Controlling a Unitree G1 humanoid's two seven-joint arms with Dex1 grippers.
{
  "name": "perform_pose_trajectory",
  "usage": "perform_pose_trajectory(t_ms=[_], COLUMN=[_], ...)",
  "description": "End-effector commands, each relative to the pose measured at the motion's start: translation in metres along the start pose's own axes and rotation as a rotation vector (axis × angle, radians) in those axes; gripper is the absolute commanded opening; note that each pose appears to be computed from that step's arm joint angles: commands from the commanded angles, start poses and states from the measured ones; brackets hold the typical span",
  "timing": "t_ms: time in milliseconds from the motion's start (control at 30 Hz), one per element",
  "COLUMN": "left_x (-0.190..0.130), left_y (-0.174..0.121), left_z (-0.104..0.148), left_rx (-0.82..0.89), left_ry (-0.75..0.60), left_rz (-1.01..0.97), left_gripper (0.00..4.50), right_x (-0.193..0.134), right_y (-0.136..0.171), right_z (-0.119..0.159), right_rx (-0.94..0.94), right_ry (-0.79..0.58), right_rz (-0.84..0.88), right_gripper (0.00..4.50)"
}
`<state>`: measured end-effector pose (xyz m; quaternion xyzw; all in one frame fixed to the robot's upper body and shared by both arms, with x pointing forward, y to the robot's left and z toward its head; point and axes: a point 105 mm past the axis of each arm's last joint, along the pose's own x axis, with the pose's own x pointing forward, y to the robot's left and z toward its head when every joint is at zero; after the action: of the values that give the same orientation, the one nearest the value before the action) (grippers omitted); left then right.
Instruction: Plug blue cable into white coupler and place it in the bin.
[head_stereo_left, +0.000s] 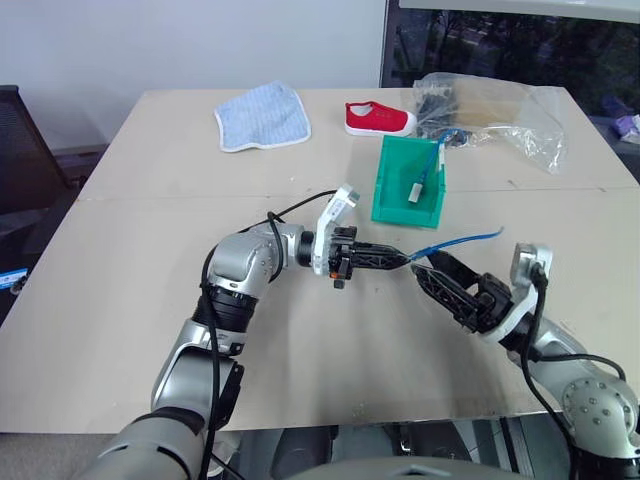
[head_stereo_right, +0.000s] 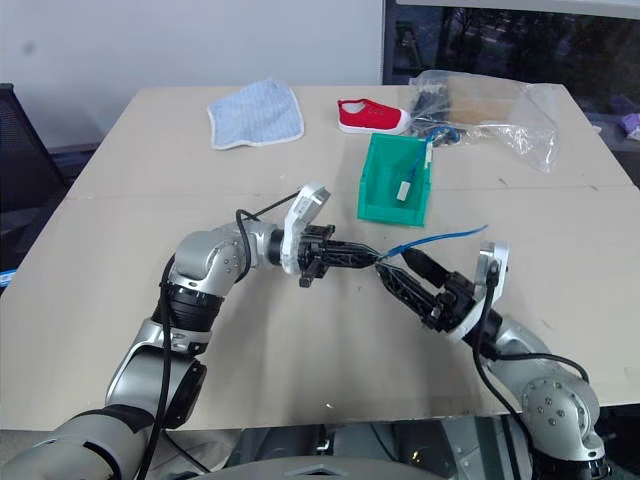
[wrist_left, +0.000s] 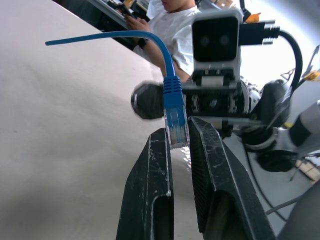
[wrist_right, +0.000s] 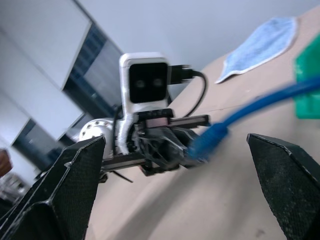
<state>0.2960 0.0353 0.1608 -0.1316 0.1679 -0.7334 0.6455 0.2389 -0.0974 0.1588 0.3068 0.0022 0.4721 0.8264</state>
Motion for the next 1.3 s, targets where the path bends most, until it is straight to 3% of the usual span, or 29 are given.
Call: perform_pose_trajectory(t_ms=[33,233,267,300,400,567,700,733,833,1000,1067,1133,1300], left_x=[0.002,0.002,0.002,0.002,0.001,-0.002,-0.008,-0.014,-0.027,-0.084,-0.103,-0.123,-0.132], left_y=[-0.008,-0.006,-0.006,-0.006,-0.006,-0.011,-0.017,-0.022,-0.035,-0.025,-0.025,-0.018,0.008], left_z=[0.010,0.009,0.008,0.007,0.007,0.007,0.015,0.015,0.019,0.025,0.012,-0.012,-0.048], left_rx=[0.044,0.040,0.039,0.036,0.028,0.094,0.167,0.214,0.333,0.503,0.563,0.503,0.381], left_ry=[-0.012,-0.014,-0.011,-0.009,-0.017,0.002,-0.043,-0.062,-0.164,-0.354,-0.312,-0.287,-0.257], left_rz=[-0.026,-0.011,-0.010,-0.010,-0.007,0.016,0.110,0.158,0.332,0.961,1.139,1.303,1.445], left_gripper=[0.00,0.00,0.00,0.00,0.00,2.19,4.24,4.48,4.48,4.48,4.48,4.48,4.48], right_x=[0.006,0.009,0.009,0.009,0.010,0.012,0.008,0.005,-0.004,-0.012,-0.013,-0.012,-0.008], right_y=[0.002,0.006,0.006,0.006,0.007,0.004,-0.003,-0.007,-0.017,-0.031,-0.035,-0.038,-0.041], right_z=[0.005,0.004,0.004,0.004,0.002,0.001,0.006,0.008,0.014,0.024,0.026,0.027,0.026], right_rx=[-0.008,0.014,0.018,0.021,0.030,0.024,0.006,-0.008,-0.041,-0.089,-0.102,-0.108,-0.121], right_ry=[-0.020,-0.010,-0.013,-0.011,-0.008,-0.017,-0.037,-0.048,-0.079,-0.113,-0.115,-0.114,-0.096], right_rz=[0.029,0.064,0.067,0.071,0.076,0.055,0.021,0.001,-0.056,-0.116,-0.130,-0.135,-0.130], right_gripper=[3.60,0.60,0.17,0.04,0.04,0.00,0.00,0.00,0.00,0.00,0.00,0.00,0.00])
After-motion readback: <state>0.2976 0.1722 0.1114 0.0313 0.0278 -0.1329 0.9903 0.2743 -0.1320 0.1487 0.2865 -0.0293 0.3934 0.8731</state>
